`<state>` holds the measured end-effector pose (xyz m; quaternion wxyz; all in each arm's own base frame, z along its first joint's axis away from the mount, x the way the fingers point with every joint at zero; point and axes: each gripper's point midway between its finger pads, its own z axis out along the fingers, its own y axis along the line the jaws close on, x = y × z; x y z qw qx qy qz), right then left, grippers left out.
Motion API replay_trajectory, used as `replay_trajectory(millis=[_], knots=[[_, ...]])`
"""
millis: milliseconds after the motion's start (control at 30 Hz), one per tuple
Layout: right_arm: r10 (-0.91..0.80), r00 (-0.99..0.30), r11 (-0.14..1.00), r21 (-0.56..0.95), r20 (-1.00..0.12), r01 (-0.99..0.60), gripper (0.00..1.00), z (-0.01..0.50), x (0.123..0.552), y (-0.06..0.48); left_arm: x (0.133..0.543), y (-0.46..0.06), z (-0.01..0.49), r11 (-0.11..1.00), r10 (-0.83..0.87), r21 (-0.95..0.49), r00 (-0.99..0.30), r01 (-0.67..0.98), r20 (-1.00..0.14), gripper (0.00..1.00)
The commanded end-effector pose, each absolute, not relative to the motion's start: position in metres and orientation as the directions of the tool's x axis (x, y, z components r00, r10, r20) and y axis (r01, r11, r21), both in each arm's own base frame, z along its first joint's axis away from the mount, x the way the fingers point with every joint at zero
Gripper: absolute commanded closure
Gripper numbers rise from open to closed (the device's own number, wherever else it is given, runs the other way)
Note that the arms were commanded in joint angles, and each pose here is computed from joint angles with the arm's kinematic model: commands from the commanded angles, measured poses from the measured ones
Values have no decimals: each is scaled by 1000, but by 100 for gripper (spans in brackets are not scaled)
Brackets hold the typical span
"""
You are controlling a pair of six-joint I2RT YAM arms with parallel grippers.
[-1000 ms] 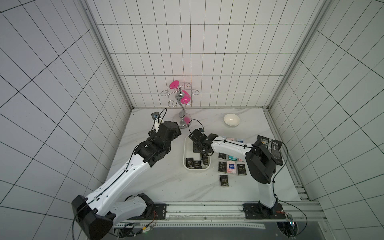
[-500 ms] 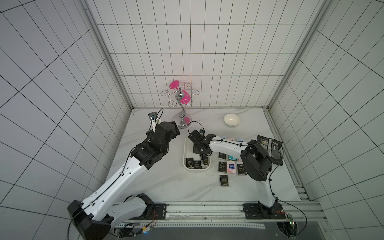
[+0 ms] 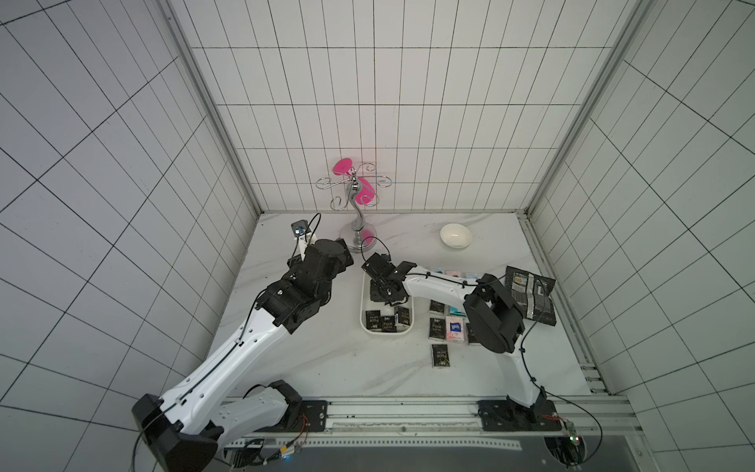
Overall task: Take the pocket tissues out of the storage box
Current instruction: Pick up the pocket tissues from the storage box.
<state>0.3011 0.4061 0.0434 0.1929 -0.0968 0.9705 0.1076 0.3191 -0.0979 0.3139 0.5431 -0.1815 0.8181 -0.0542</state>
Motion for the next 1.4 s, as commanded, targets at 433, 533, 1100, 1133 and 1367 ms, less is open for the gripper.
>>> replay_trajectory(millis=[433,533,1100,1133,1367], knots=[[-168,-869,973,64,-465,-222,56,96,299,362,317,-100,329,926,-366,-306,-321,-223,-873,2],[-151,-892,982,40,-426,-185,53,81,295,353,318,-102,330,925,-369,-312,-321,-215,-872,2],[76,-944,988,150,-321,29,45,48,298,341,308,-98,332,923,-378,-332,-309,-193,-873,2],[77,-944,988,154,-321,28,45,49,299,342,308,-97,332,923,-378,-332,-309,-193,-873,2],[94,-951,984,170,-293,45,45,43,298,348,309,-99,333,924,-378,-332,-310,-192,-872,2]])
